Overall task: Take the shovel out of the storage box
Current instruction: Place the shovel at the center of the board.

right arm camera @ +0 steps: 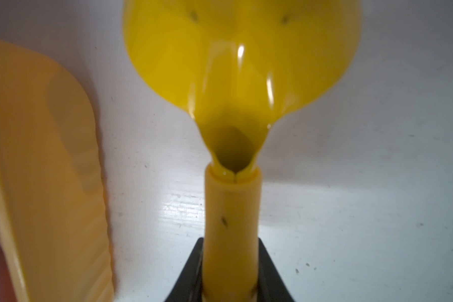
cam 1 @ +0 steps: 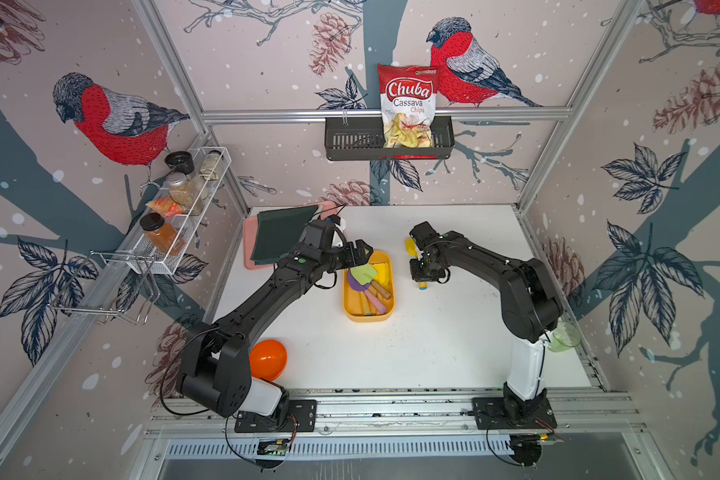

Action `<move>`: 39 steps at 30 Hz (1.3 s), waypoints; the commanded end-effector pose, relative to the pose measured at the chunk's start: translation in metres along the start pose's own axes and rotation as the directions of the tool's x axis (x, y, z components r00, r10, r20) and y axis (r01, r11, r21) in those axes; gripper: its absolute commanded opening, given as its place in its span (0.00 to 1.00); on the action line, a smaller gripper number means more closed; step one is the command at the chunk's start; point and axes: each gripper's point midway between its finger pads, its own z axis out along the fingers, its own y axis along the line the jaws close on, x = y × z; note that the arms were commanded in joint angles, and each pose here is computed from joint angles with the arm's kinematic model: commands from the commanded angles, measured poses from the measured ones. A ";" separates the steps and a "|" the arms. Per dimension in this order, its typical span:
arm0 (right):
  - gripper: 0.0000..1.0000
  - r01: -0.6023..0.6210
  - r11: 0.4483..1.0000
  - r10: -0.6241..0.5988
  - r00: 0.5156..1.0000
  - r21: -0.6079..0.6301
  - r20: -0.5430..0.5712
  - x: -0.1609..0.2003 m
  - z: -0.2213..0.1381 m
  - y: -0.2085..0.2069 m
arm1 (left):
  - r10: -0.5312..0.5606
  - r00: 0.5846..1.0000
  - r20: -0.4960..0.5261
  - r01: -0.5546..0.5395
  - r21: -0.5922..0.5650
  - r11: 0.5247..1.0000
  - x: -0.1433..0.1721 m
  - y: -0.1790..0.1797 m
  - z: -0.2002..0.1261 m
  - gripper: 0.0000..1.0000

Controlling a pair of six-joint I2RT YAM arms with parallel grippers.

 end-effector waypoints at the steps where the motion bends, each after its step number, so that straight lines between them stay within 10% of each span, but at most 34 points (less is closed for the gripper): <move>1: 0.08 0.000 0.999 0.002 0.999 0.054 -0.051 0.009 0.007 -0.007 | 0.014 0.999 -0.039 -0.016 -0.054 0.998 0.016 0.014 0.002 0.93; 39: 0.55 -0.018 0.998 0.022 0.998 0.068 -0.057 0.018 0.005 0.002 | -0.022 0.991 -0.132 0.021 -0.006 1.000 0.054 0.013 0.014 0.95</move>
